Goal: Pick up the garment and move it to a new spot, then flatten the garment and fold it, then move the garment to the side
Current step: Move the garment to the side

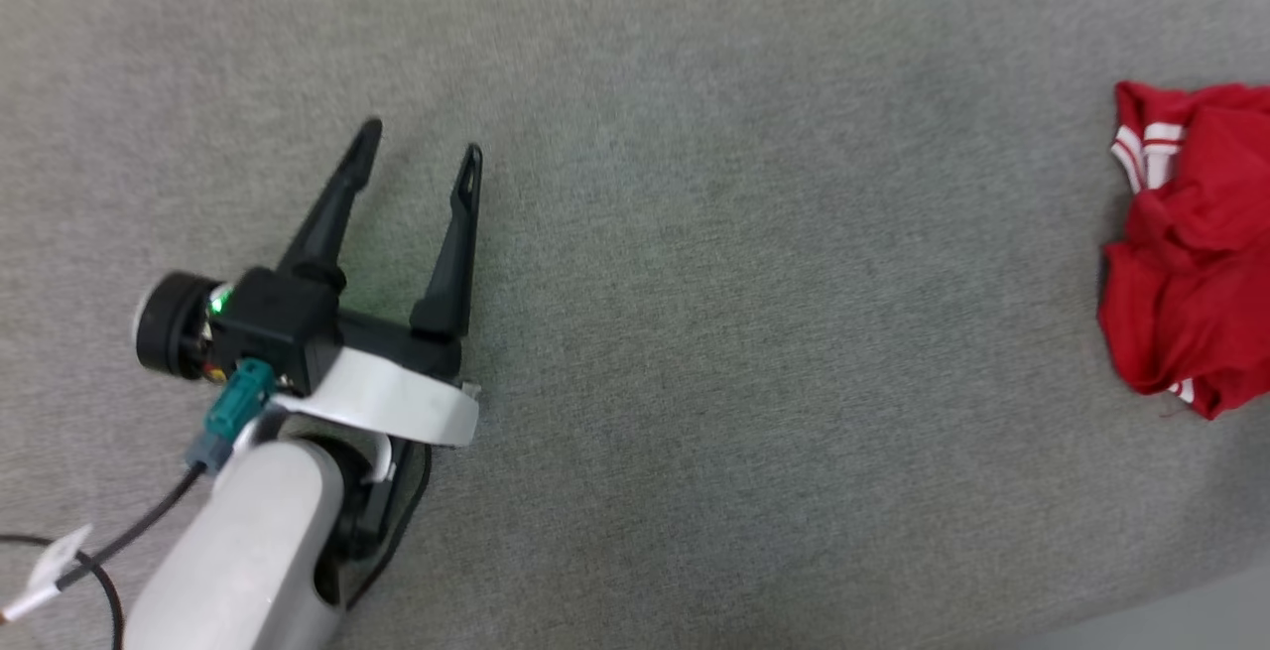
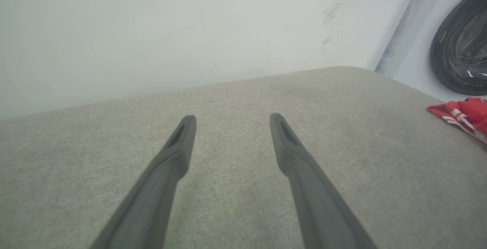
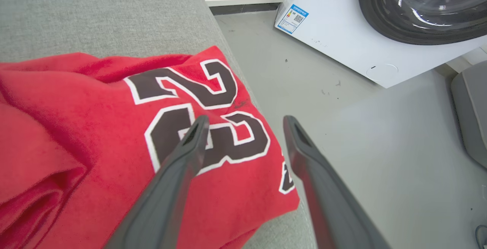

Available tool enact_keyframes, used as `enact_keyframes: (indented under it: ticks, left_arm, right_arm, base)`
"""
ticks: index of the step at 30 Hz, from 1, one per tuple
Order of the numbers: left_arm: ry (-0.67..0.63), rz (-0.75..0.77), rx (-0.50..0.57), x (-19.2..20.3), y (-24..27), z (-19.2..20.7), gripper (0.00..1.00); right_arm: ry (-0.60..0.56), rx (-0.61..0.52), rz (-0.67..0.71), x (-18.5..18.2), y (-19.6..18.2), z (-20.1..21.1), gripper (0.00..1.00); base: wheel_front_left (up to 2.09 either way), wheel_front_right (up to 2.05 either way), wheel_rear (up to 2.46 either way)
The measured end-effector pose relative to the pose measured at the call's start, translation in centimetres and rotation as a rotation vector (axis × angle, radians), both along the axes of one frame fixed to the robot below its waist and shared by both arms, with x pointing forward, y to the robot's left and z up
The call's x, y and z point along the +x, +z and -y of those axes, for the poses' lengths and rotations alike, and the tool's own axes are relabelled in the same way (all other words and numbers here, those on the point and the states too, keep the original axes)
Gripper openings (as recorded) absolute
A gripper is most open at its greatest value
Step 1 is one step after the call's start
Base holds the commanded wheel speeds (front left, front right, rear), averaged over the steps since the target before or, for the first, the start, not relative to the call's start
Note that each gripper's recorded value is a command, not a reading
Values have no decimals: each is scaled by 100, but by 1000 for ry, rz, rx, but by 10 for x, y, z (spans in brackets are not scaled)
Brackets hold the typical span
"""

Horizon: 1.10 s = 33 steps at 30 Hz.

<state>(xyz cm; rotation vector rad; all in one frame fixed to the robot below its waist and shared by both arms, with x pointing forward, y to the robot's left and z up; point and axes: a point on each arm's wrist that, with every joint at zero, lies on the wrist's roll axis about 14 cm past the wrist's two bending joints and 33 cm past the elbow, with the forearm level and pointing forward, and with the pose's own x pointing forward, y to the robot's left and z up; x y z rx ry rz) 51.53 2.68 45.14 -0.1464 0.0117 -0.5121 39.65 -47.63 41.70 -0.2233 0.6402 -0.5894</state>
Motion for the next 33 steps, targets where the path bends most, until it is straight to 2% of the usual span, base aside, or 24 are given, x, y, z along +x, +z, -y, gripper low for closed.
enact_keyframes:
  ticks: [6,9,18,22,28,33]
  left_arm:
    - [25,-11,-19,-24,14,-2,100]
    - [52,-12,-28,-38,24,-7,100]
    - [184,-4,-24,-81,48,-43,100]
    - [262,5,-24,-96,57,-68,100]
    - [396,28,-13,-115,66,-113,100]
    - [472,41,3,-133,69,-141,100]
  right_arm:
    - [33,-36,119,-18,29,-10,100]
    - [65,-17,169,-29,35,-28,100]
    - [229,166,317,-45,30,-128,100]
    - [332,246,380,-37,34,-177,100]
    - [495,308,512,-15,62,-239,100]
    - [576,306,610,-18,91,-261,100]
  base:
    - [0,0,0]
    - [0,0,0]
    - [0,0,0]
    - [0,0,0]
    - [0,0,0]
    - [0,0,0]
